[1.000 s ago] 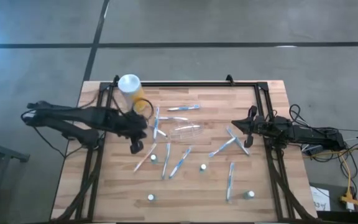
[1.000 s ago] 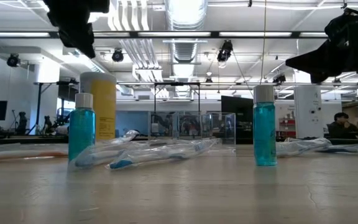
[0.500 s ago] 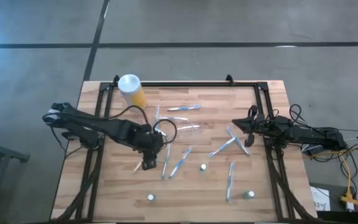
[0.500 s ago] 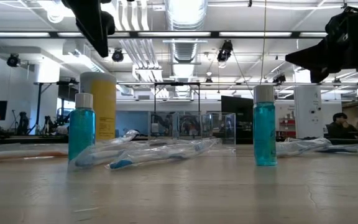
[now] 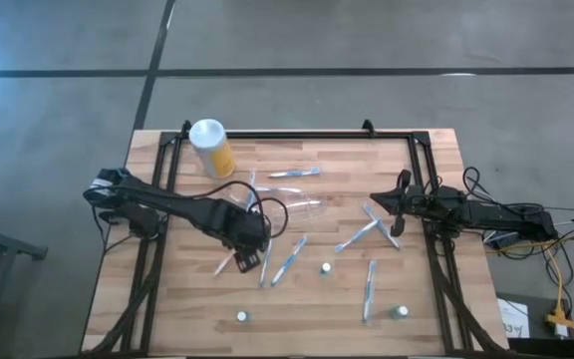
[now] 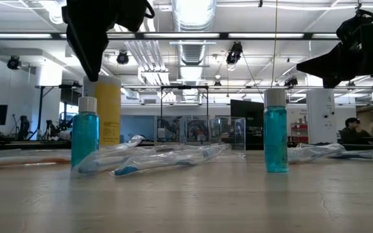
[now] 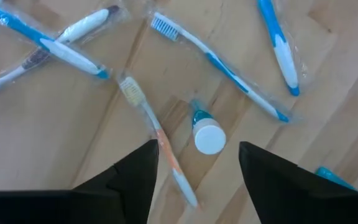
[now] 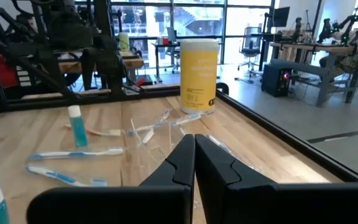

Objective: Pick & Place toothbrushing station
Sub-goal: Put the mouthwash into the middle section of the transparent organizer

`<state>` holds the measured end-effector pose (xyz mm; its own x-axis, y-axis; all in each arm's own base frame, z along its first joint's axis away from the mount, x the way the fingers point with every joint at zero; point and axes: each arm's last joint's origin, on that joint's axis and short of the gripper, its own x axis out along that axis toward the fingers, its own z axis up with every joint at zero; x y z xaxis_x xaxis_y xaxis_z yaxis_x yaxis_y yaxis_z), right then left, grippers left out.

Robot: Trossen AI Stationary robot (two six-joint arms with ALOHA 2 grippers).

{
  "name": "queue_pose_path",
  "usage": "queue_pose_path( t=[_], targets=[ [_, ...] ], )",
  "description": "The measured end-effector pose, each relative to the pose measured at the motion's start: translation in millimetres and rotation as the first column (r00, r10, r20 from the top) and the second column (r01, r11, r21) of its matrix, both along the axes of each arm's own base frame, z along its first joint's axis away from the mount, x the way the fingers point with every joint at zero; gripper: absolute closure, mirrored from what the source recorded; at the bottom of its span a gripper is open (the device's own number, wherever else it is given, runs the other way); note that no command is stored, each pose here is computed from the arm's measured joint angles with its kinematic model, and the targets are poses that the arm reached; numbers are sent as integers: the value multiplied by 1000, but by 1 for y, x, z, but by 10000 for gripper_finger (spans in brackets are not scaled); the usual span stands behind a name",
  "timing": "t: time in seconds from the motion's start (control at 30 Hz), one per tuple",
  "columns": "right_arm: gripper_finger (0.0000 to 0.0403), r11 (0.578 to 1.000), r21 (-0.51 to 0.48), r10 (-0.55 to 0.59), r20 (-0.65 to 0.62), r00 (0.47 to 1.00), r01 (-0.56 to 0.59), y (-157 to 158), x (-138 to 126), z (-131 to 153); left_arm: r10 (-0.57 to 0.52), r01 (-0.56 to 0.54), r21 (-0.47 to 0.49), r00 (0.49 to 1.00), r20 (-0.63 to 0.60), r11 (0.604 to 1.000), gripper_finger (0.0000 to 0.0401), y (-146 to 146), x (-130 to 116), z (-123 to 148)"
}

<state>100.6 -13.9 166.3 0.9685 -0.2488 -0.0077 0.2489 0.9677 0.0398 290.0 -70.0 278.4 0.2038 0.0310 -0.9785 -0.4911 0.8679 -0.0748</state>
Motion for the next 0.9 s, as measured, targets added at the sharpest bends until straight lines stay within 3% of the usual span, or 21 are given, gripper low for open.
queue_pose_path(
  t=[0.23, 0.57, 0.9],
  targets=[
    [394, 1000, -3, 0, 23, 1000, 0, 0, 0, 2, 175, -175, -16, 984, -17, 984, 179, 2, -1, -5],
    [394, 1000, -4, 0, 38, 999, 0, 0, 0, 4, 186, -186, -4, 981, -54, 983, 173, 0, 4, -16],
    [394, 1000, -3, 0, 33, 999, 1, 0, 0, 3, 155, -162, -55, 982, -108, 985, 173, -7, 13, -30]
  ],
)
